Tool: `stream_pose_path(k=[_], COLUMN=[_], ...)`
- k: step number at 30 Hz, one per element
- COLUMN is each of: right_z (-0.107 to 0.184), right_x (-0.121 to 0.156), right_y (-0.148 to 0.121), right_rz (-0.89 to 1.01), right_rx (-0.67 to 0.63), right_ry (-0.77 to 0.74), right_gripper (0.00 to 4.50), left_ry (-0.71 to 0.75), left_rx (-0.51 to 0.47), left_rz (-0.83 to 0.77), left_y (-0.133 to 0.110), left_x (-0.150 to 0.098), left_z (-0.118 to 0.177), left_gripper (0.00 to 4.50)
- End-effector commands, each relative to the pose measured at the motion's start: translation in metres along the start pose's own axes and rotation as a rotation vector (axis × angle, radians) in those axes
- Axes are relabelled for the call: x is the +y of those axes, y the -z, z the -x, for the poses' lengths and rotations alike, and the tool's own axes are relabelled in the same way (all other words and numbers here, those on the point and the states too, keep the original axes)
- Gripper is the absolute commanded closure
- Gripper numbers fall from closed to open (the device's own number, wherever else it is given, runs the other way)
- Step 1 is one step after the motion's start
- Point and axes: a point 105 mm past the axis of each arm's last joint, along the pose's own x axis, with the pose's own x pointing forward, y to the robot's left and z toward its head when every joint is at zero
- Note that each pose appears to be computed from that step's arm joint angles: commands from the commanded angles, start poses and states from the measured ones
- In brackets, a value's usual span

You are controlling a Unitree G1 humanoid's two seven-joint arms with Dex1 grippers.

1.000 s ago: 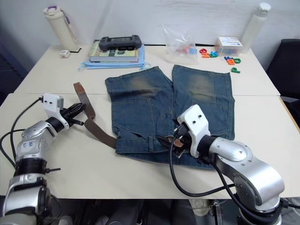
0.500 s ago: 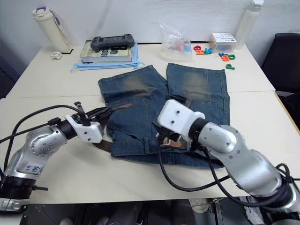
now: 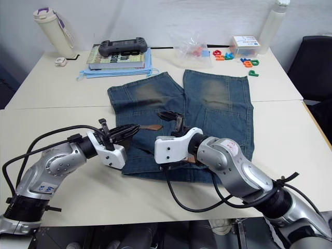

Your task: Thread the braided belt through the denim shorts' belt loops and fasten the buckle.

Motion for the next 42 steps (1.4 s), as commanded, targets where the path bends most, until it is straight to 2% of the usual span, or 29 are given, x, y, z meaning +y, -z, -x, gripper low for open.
stream_pose_path(k=[1, 2, 3, 6, 7, 9, 11, 18, 20, 21, 23, 25, 26, 27, 30, 31, 33, 35, 38, 42], right_z=[0.003, 0.004, 0.004, 0.004, 0.004, 0.004, 0.004, 0.004, 0.003, 0.003, 0.004, 0.005, 0.006, 0.007, 0.008, 0.008, 0.007, 0.004, 0.001, -0.001], right_x=[-0.012, -0.012, -0.013, -0.013, -0.013, -0.013, -0.012, -0.013, -0.013, -0.014, -0.016, -0.018, -0.019, -0.020, -0.023, -0.024, -0.025, -0.025, -0.025, -0.028], right_y=[-0.004, -0.005, -0.005, -0.006, -0.006, -0.006, -0.005, -0.005, -0.003, -0.002, 0.004, 0.010, 0.014, 0.017, 0.025, 0.025, 0.024, 0.021, 0.017, 0.012], right_rz=[0.036, 0.037, 0.037, 0.036, 0.035, 0.030, 0.027, 0.033, 0.045, 0.052, 0.080, 0.117, 0.134, 0.152, 0.215, 0.244, 0.280, 0.321, 0.357, 0.384], right_rx=[-0.014, -0.015, -0.015, -0.019, -0.020, -0.018, -0.014, -0.018, -0.018, -0.017, -0.014, -0.011, -0.009, -0.011, -0.032, -0.051, -0.084, -0.125, -0.161, -0.194], right_ry=[0.047, 0.051, 0.054, 0.059, 0.059, 0.060, 0.059, 0.068, 0.069, 0.070, 0.078, 0.084, 0.086, 0.088, 0.084, 0.084, 0.086, 0.091, 0.100, 0.127], right_gripper=[0.40, 0.52, 0.83, 2.19, 2.47, 3.55, 4.43, 4.43, 4.50, 4.50, 4.50, 4.50, 4.50, 4.50, 4.50, 4.50, 4.50, 4.50, 4.50, 4.50], left_ry=[-0.025, -0.023, -0.021, -0.018, -0.018, -0.020, -0.024, -0.023, -0.039, -0.053, -0.083, -0.114, -0.096, -0.089, -0.026, 0.062, 0.187, 0.173, 0.100, -0.018], left_rx=[-0.015, -0.014, -0.014, -0.010, -0.011, -0.018, -0.023, -0.016, -0.020, -0.021, -0.031, -0.063, -0.110, -0.150, -0.240, -0.276, -0.337, -0.374, -0.376, -0.323], left_rz=[-0.047, -0.049, -0.050, -0.052, -0.052, -0.052, -0.040, 0.007, 0.045, 0.077, 0.211, 0.372, 0.479, 0.588, 1.095, 1.308, 1.570, 1.900, 2.184, 2.404], left_y=[-0.004, -0.004, -0.003, -0.003, -0.003, -0.004, -0.005, -0.003, -0.004, -0.004, -0.005, -0.008, -0.015, -0.020, -0.031, -0.038, -0.052, -0.047, -0.037, -0.030], left_x=[0.010, 0.010, 0.009, 0.008, 0.008, 0.008, 0.009, 0.009, 0.011, 0.013, 0.018, 0.025, 0.026, 0.029, 0.034, 0.030, 0.029, 0.032, 0.032, 0.015], left_z=[0.001, 0.001, 0.001, 0.000, 0.000, 0.000, 0.000, 0.000, 0.001, 0.002, 0.004, 0.010, 0.014, 0.018, 0.032, 0.039, 0.050, 0.054, 0.053, 0.038], left_gripper=[4.50, 4.50, 4.50, 4.50, 4.50, 4.50, 4.50, 4.50, 3.69, 3.47, 2.52, 1.71, 1.32, 1.32, 1.32, 1.32, 1.32, 1.32, 1.32, 1.32])
